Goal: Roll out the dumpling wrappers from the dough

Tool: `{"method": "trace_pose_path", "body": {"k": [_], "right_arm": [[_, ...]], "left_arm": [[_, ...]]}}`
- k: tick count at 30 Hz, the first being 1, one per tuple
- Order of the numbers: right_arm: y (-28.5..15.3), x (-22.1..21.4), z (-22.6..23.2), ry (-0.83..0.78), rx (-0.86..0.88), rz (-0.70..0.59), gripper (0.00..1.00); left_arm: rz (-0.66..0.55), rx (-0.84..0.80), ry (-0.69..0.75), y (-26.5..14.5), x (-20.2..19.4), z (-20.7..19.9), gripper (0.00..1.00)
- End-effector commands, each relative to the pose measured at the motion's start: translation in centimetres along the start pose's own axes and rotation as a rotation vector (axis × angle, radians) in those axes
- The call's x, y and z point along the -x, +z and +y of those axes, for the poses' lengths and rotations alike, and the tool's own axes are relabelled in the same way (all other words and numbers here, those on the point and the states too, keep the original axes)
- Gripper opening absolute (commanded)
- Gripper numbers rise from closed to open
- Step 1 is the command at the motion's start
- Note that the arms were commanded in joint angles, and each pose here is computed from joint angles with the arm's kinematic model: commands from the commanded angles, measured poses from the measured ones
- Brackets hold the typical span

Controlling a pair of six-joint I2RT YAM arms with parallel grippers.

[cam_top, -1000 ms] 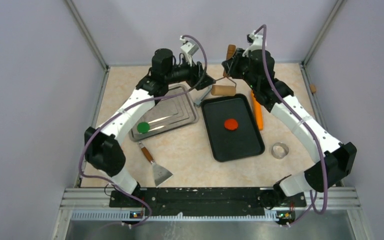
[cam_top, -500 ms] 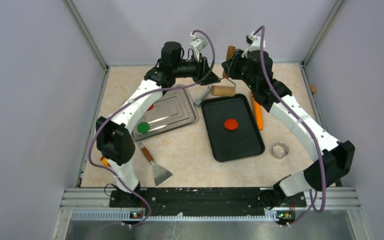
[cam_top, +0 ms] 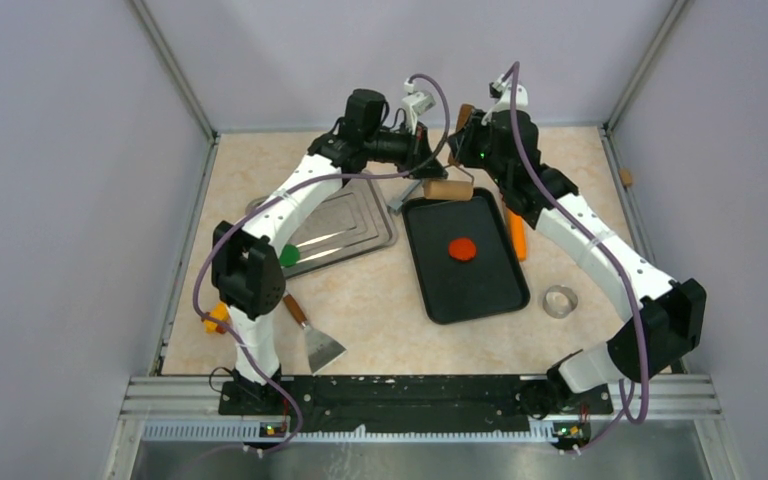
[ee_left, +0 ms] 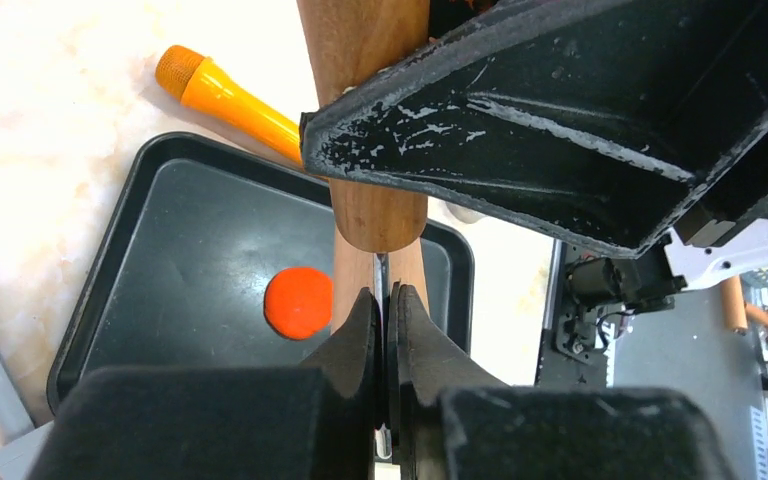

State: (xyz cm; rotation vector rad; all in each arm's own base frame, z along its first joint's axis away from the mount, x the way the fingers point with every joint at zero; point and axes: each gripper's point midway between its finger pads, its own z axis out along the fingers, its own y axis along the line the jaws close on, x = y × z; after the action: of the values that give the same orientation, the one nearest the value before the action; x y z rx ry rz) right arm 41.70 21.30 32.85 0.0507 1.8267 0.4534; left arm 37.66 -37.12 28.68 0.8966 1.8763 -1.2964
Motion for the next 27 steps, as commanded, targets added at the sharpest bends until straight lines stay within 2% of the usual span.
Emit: {"method": "trace_pose_path", "body": {"k": [1, 2, 4, 5, 7, 8, 10, 13, 15, 21, 23, 25, 27], "right_arm": [[-1.6, 4.1, 1.9, 0.068, 0.068, -0.125, 0.0], [-1.8, 3.9, 2.1, 0.061, 0.085, -0.11, 0.0], [-2.6, 3.6, 3.0, 0.001, 0.168, -0.076, 0.11], [-3.4, 3.2, 3.8, -0.06, 0.253, -0.048, 0.23], [-5.4, 3.3, 3.9, -0.137, 0.387, 0.0, 0.62], [-6.4, 3.7, 3.6, -0.135, 0.443, 0.02, 0.71], [-8.6, 4.7, 2.8, -0.16, 0.581, 0.038, 0.78], [-11.0, 4.5, 2.0, -0.351, 0.775, 0.087, 0.8], [-11.3, 1.9, 1.1, -0.509, 0.867, 0.198, 0.79], [-10.6, -4.7, -0.2, -0.705, 1.019, 0.487, 0.74], [-10.2, -5.6, 0.7, -0.728, 1.052, 0.513, 0.72], [-9.5, -6.1, 1.5, -0.725, 1.069, 0.496, 0.71], [-9.3, -6.6, 2.4, -0.73, 1.102, 0.487, 0.7]], "left_arm": [[0.008, -0.002, 0.088, -0.7, 0.0, -0.3, 0.0], [0.011, -0.004, 0.104, -0.8, -0.1, -0.4, 0.0], [0.031, -0.01, 0.133, -1.4, -0.5, -0.7, 0.0], [0.045, -0.016, 0.159, -1.8, -0.8, -0.7, 0.0], [0.078, -0.034, 0.19, -2.8, -1.8, -1.0, 0.0], [0.093, -0.042, 0.218, -3.3, -2.3, -1.2, 0.0], [0.125, -0.053, 0.284, -4.5, -3.6, -1.5, 0.0], [0.179, -0.079, 0.444, -5.9, -5.6, -2.1, 0.0], [0.196, -0.104, 0.51, -6.5, -6.4, -2.7, 0.0], [0.239, -0.204, 0.672, -6.4, -7.8, -3.4, 0.0], [0.25, -0.218, 0.695, -6.1, -7.9, -3.5, 0.0], [0.293, -0.228, 0.778, -5.7, -9.0, -3.5, 0.0], [0.277, -0.218, 0.816, -5.1, -9.0, -3.6, 0.0]]}}
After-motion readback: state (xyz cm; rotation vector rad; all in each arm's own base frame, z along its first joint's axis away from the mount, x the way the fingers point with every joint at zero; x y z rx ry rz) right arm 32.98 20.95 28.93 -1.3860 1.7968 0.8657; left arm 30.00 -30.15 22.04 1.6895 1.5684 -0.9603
